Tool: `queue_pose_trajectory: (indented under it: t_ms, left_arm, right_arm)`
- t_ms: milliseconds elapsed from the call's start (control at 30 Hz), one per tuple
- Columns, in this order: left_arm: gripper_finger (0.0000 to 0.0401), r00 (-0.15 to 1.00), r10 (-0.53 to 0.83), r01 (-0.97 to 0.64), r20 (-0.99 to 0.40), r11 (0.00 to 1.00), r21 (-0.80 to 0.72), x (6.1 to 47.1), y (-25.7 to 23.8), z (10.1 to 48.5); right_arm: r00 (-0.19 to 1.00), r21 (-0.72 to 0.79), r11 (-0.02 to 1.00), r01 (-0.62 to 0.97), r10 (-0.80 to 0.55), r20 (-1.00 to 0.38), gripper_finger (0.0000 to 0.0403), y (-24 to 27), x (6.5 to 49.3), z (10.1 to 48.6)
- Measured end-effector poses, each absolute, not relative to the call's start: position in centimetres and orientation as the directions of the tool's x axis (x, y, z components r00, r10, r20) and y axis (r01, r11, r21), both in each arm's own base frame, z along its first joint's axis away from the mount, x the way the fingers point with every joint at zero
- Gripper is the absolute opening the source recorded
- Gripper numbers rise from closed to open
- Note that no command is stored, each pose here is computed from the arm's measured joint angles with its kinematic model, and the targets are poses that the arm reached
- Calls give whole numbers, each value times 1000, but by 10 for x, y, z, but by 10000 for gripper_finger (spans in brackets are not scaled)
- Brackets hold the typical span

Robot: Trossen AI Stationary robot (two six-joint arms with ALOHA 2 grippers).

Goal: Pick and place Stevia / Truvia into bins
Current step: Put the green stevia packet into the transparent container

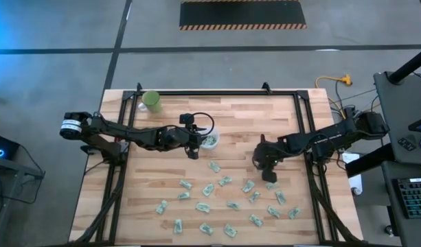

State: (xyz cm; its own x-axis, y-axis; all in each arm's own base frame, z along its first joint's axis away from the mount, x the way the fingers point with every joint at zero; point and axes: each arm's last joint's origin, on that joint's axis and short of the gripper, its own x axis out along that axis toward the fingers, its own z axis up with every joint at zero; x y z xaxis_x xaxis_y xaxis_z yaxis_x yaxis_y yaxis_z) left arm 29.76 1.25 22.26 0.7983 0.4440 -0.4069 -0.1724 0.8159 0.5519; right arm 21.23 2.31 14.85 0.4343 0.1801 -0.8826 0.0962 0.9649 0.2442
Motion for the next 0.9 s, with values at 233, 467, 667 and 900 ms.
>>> queue_pose_trajectory:
  t_ms: [233, 467, 667, 900]
  left_arm:
    - [135, 798, 444, -172, -407, 816, 552, 298, 12, 223]
    - [135, 798, 444, -172, -407, 816, 552, 298, 12, 223]
    - [135, 798, 444, -172, -407, 816, 552, 298, 12, 223]
    - [135, 719, 571, -254, -397, 747, 614, 294, 16, 221]
  right_arm:
    - [647, 110, 994, 14, 75, -759, 9, 21, 232, 162]
    - [828, -142, 988, 59, -128, -547, 9, 16, 249, 181]
    - [915, -311, 939, 149, -250, -317, 9, 12, 261, 202]
    - [933, -374, 903, 210, -300, -199, 9, 1, 278, 196]
